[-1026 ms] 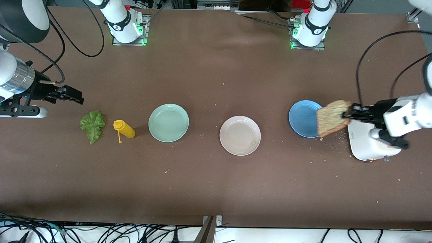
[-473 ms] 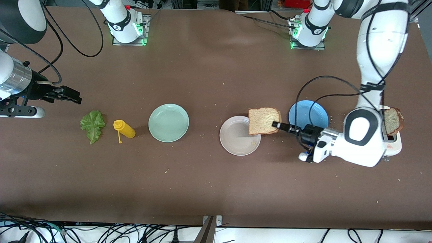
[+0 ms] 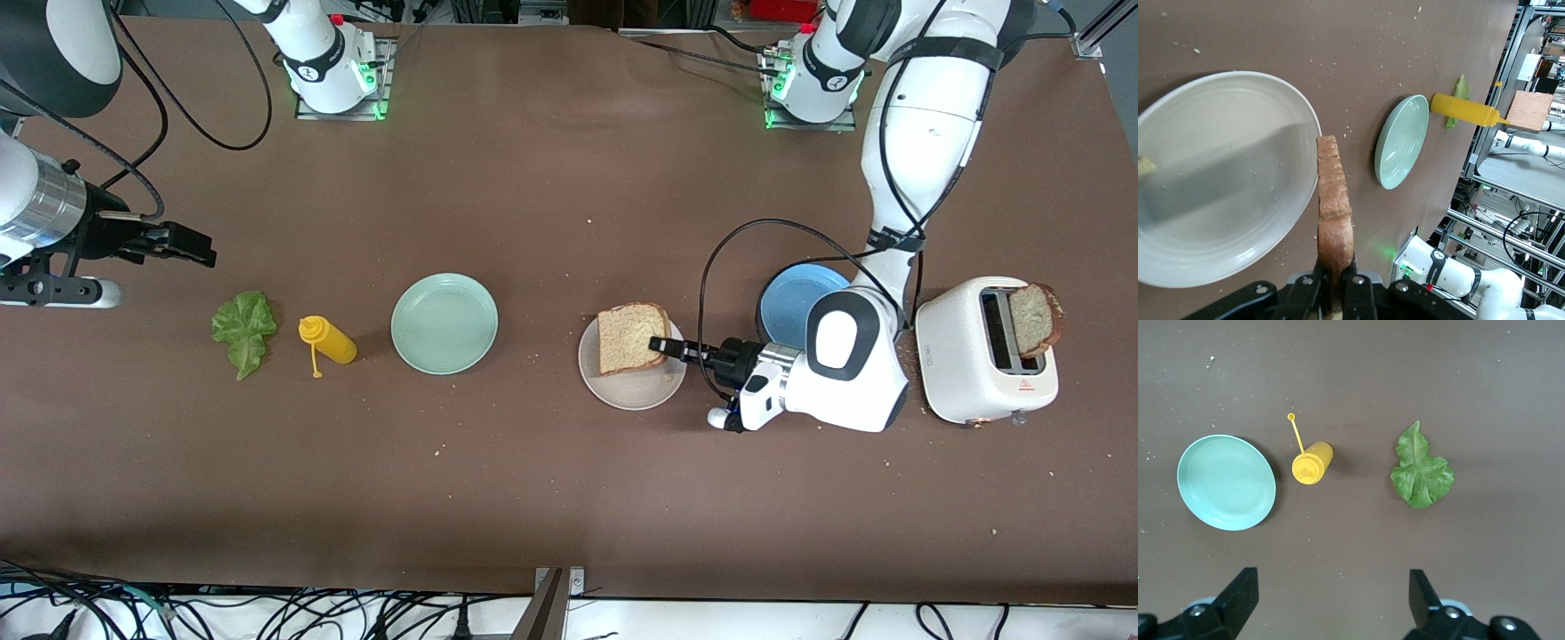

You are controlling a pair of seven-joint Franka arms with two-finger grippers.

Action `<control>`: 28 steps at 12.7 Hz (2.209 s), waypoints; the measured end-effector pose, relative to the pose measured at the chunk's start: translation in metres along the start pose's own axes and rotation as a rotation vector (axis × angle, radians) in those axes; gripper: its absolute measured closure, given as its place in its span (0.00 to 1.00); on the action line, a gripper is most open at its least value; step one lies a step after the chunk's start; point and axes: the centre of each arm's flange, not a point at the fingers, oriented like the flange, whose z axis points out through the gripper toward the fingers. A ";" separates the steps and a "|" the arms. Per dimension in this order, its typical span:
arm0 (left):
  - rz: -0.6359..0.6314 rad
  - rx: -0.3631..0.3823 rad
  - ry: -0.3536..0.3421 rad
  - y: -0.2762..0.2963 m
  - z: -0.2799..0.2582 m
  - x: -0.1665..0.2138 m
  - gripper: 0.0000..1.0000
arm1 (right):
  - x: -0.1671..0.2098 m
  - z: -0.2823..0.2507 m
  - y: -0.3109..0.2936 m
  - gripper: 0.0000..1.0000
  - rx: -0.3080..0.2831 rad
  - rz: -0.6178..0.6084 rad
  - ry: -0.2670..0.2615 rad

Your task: Make sandwich in beige plate with both arms

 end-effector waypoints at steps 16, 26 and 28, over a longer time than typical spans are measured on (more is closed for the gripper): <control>0.010 0.307 0.125 -0.041 -0.032 0.016 0.00 | 0.003 -0.012 0.021 0.00 0.002 0.040 0.050; -0.158 0.791 0.017 -0.029 -0.256 -0.089 0.00 | 0.005 0.008 -0.018 0.00 -0.002 -0.290 0.015; -0.177 0.839 0.061 0.009 -0.286 -0.117 0.00 | 0.006 0.015 -0.014 0.00 0.014 -0.396 0.008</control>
